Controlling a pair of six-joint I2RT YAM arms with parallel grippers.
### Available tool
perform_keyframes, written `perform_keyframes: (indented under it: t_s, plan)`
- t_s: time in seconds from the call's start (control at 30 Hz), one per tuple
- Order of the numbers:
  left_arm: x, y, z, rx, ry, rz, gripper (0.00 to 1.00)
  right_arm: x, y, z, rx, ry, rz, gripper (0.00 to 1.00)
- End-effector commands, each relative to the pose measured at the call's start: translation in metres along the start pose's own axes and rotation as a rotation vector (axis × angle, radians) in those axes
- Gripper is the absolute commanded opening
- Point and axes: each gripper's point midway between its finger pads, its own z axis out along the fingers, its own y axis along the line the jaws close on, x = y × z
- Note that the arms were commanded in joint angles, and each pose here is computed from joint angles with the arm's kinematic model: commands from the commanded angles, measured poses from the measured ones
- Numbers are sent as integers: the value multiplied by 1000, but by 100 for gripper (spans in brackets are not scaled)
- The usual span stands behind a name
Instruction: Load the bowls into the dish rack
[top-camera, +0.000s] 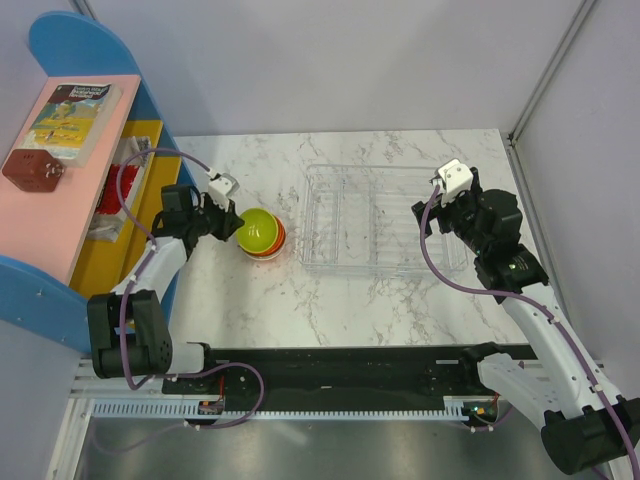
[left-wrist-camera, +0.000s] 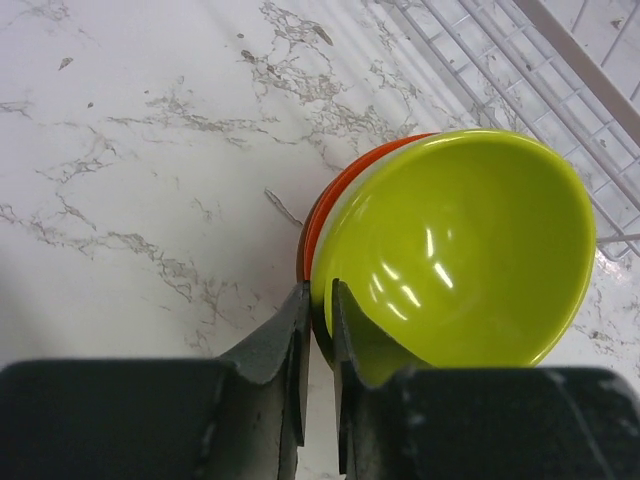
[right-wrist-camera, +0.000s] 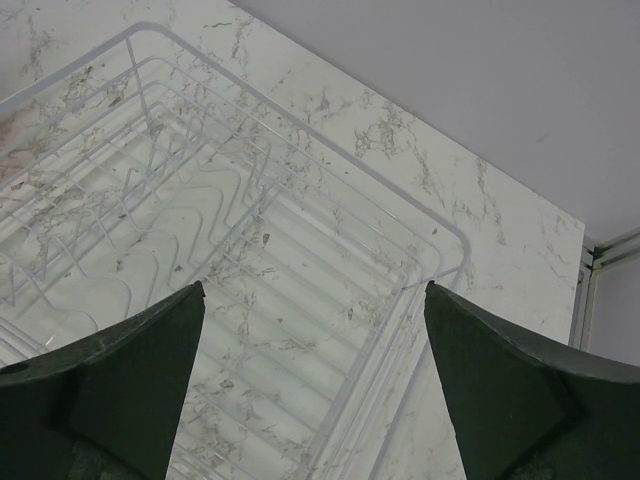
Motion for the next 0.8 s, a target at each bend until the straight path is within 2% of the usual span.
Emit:
perform_keyframes:
  t_s: [0.0,0.17,0.53,0.63,0.77]
  plan:
    - [-22,6,-3,-36,-28,42,15,-18,-1,-1,-8,-42,12,98]
    - [-26,4,-3,-36,-26,51,2,-21,-1,-1,-17,-45,19,98]
    - [-68,-3,-26,-24,-74,82,2,-40,14,14,-156,7,67,98]
    - [-81,-15,-33,26,-107,97,2,-63,30,16,-274,-9,124,98]
    - [-98,-32,-39,104,-152,138,2,-92,68,15,-528,-55,252,98]
